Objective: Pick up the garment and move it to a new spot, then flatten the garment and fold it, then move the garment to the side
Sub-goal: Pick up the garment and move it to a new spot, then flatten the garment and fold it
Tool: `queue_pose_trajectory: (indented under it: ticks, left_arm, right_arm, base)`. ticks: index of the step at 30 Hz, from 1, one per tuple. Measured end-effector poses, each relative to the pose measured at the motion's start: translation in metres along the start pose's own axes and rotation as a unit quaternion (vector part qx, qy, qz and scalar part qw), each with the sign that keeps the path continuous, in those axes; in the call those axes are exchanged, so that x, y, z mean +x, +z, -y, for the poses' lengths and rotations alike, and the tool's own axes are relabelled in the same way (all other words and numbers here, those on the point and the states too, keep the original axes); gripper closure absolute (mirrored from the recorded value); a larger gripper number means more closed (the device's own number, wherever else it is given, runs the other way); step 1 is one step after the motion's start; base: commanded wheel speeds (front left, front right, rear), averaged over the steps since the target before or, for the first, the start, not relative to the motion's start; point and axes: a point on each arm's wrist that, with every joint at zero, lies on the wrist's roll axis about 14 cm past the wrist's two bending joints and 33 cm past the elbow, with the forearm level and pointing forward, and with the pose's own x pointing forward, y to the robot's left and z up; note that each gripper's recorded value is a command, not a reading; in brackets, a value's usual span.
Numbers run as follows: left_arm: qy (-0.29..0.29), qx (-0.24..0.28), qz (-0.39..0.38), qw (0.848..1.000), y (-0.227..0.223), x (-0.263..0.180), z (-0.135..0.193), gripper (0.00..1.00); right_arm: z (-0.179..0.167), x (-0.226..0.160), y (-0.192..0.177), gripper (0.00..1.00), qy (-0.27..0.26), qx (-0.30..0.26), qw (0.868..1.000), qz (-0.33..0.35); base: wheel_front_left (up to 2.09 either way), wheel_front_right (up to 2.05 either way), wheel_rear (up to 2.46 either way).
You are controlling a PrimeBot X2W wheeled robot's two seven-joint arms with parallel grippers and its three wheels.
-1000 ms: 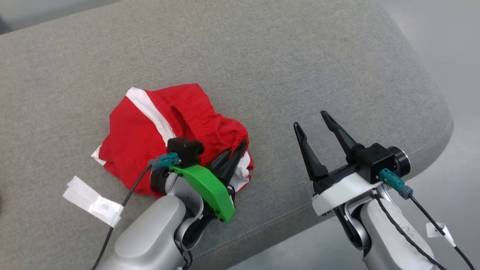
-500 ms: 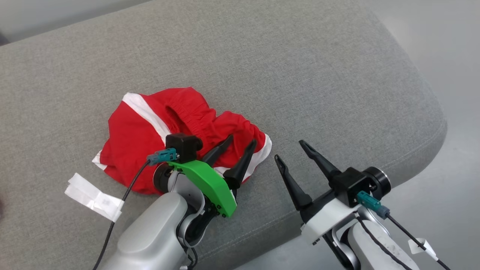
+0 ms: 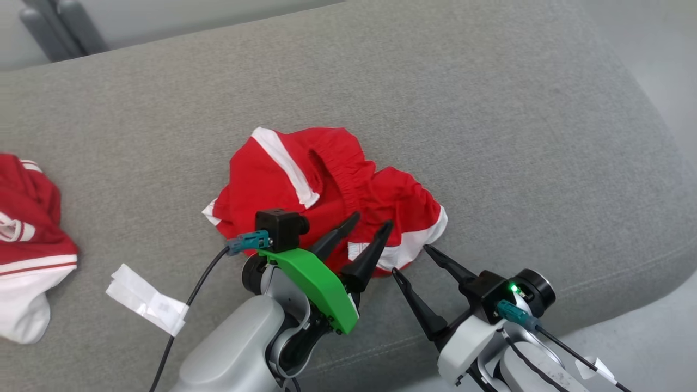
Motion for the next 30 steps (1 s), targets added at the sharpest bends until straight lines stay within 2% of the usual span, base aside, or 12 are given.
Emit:
queue_pose_trajectory:
  ticks: [6, 14, 20, 26, 30]
  left_arm:
    - [0.040, 0.007, 0.031, 0.999, 0.015, -0.020, -0.017, 0.00]
    - [0.110, 0.090, 0.065, 0.988, 0.050, -0.051, -0.059, 0.00]
    - [0.103, 0.117, 0.057, 0.986, 0.053, -0.045, -0.061, 0.00]
    - [0.104, 0.114, 0.033, 0.988, 0.040, -0.040, -0.068, 0.00]
    - [0.110, 0.110, 0.021, 0.988, 0.034, -0.039, -0.075, 0.00]
  right_arm:
    - [-0.014, 0.014, -0.001, 0.00, 0.029, 0.002, 1.000, -0.006]
    - [-0.033, 0.036, -0.003, 0.00, 0.065, 0.011, 0.997, -0.026]
    - [-0.030, 0.035, -0.024, 0.00, 0.057, 0.029, 0.996, -0.069]
    - [-0.022, 0.043, -0.023, 0.00, 0.046, 0.029, 0.996, -0.069]
    - [-0.029, 0.049, -0.017, 0.00, 0.057, 0.049, 0.995, -0.062]
  base:
    - [0.00, 0.00, 0.00]
    - [0.00, 0.00, 0.00]
    - [0.00, 0.00, 0.00]
    - [0.00, 0.00, 0.00]
    - [0.00, 0.00, 0.00]
